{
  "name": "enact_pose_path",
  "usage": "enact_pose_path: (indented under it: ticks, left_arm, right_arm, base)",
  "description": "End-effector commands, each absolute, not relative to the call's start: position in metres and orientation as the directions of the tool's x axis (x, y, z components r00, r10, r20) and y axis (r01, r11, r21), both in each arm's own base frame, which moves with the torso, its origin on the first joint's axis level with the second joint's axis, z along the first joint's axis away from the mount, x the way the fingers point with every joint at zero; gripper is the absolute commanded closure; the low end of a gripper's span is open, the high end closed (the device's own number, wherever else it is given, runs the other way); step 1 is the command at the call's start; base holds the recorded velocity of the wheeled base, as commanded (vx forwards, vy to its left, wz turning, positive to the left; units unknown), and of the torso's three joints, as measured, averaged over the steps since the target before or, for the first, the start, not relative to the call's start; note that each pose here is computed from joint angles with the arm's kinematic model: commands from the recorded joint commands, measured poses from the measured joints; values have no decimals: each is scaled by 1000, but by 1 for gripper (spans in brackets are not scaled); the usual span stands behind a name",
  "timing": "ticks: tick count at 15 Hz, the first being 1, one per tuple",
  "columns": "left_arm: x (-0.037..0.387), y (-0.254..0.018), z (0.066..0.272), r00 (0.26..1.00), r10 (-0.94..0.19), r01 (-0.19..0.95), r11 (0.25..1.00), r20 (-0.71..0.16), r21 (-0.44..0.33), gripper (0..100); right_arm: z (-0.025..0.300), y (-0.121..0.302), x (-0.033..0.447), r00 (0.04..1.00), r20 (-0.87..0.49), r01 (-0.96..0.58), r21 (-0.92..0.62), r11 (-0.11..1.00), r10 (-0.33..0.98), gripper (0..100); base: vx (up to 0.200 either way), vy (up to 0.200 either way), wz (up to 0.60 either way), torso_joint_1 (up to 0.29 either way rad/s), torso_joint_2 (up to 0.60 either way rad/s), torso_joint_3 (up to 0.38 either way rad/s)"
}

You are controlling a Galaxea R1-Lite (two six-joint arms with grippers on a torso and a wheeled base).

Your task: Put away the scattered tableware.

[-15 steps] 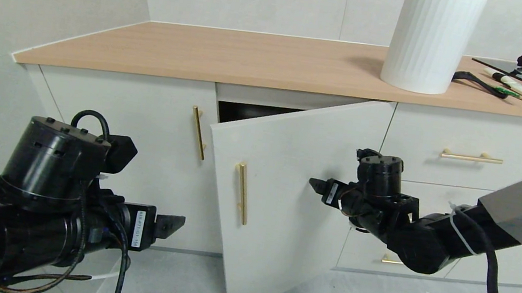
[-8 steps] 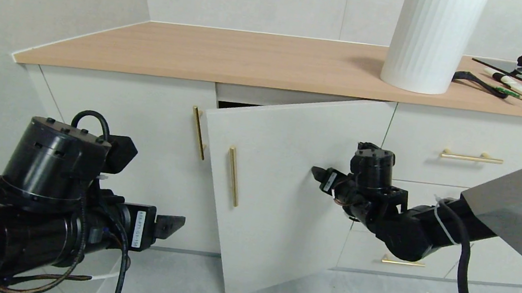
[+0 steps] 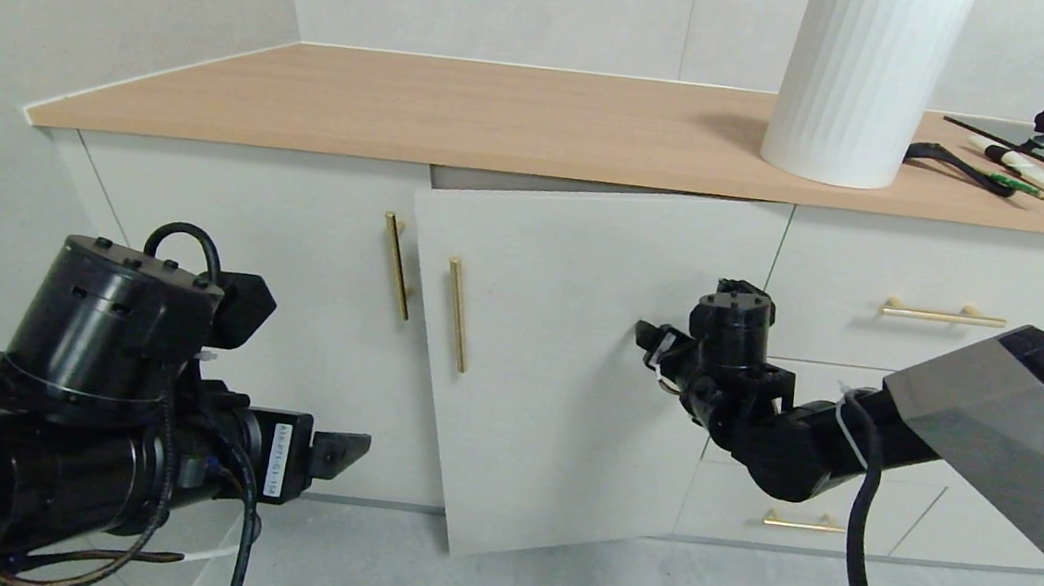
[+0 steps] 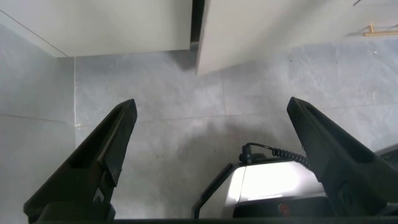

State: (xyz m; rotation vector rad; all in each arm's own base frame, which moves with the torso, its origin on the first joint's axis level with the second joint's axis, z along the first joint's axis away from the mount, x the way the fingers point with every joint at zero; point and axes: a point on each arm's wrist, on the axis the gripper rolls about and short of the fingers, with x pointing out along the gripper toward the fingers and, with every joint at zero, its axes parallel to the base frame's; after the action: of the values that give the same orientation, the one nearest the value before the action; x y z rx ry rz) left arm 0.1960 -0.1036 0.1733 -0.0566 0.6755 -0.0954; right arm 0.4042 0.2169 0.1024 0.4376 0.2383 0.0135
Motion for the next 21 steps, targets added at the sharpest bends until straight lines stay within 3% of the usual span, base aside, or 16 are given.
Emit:
enact_pose_path:
  ticks: [1,12,16,17,18,21]
  left_arm:
    - [196,-104,174,777,-106,69,994,-621,-84,0]
    - [197,-104,173,775,-106,69,994,-623,-83,0]
    - [196,-104,173,776,-106,69,994,-622,-83,0]
    - [196,-104,173,776,-106,69,994,-622,-83,0]
    - [196,-104,173,776,-106,69,994,-622,-83,0]
    - [196,-104,174,777,-106,69,994,-621,-84,0]
  right_arm:
    - [93,217,414,974,-227,69,413,908,29,0]
    - [77,205,442,974,-205,176,397,901,-100,0]
    - [93,205,429,977,-200,147,411,899,-69,0]
    - [104,208,409,975,-220,71,421,904,25,0]
    - [114,204,372,938,-278,-64,442,895,205,0]
    - [137,183,314,783,-319,-328,519,789,535,0]
  base:
    - [0,0,0,0,0,0]
    - [0,0,0,0,0,0]
    - [0,0,0,0,0,0]
    - [0,0,0,0,0,0]
    - [0,0,0,0,0,0]
    - [0,0,0,0,0,0]
